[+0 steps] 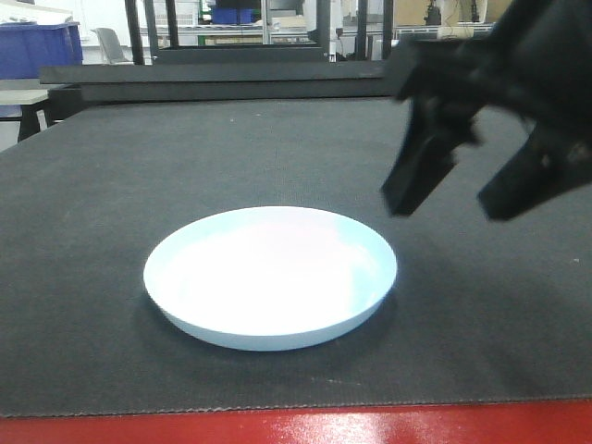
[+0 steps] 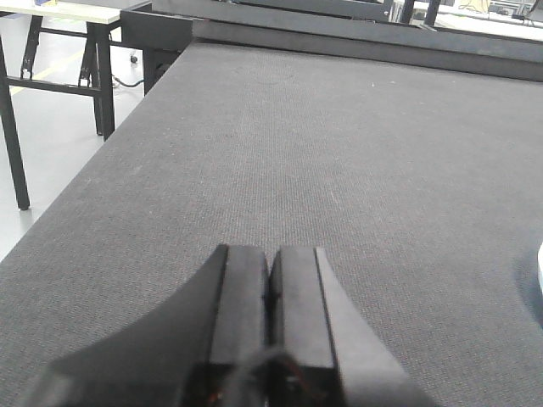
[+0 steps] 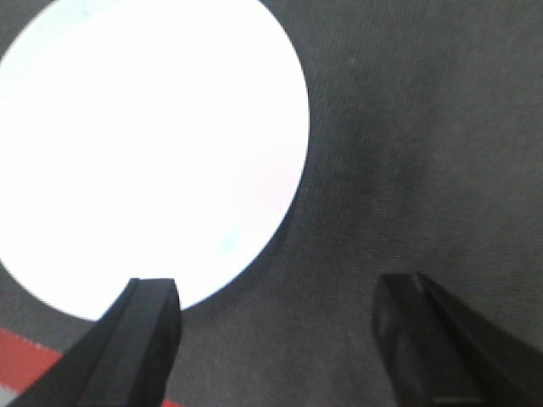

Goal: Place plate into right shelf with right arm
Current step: 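Lower the right gripper onto the rim of the white plate, then close the right gripper on the plate rim and lift it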

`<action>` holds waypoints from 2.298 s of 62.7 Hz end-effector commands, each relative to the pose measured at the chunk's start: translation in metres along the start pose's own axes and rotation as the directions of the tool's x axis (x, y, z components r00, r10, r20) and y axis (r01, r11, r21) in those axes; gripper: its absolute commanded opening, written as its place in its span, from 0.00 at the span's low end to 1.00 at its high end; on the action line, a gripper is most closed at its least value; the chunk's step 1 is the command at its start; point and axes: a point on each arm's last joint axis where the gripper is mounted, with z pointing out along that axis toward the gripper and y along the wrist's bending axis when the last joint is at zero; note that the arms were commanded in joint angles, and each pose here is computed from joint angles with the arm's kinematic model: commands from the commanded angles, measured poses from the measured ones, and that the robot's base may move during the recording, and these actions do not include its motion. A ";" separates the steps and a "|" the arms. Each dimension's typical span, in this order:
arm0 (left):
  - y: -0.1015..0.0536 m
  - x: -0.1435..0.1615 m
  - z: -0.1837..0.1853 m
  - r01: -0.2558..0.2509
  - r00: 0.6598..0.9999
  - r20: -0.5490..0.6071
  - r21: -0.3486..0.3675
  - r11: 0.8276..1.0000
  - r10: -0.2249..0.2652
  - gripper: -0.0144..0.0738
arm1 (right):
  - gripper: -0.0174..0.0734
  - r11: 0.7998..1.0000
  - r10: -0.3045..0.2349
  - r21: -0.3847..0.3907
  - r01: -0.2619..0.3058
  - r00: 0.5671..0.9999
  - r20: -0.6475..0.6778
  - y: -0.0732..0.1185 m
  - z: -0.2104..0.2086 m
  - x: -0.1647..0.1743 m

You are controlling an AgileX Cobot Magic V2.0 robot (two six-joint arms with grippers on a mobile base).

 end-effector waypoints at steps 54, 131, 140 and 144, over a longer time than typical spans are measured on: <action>-0.001 -0.005 0.000 0.005 0.996 0.086 0.011 1.000 -0.006 0.11 | 0.71 0.997 0.073 -0.038 -0.070 0.994 0.078 0.005 0.049 -0.017; -0.001 -0.005 0.000 0.005 0.996 0.086 0.011 1.000 -0.006 0.11 | 0.25 0.994 -0.005 -0.105 0.037 0.957 0.290 0.012 -0.033 -0.028; -0.001 -0.005 0.000 0.005 0.996 0.086 0.011 1.000 -0.006 0.11 | 0.25 0.983 -0.044 -0.135 0.124 0.877 0.479 0.013 -0.096 -0.027; -0.001 -0.005 0.000 0.005 0.996 0.086 0.011 1.000 -0.006 0.11 | 0.25 0.977 -0.064 -0.134 0.168 0.824 0.562 0.012 -0.123 -0.023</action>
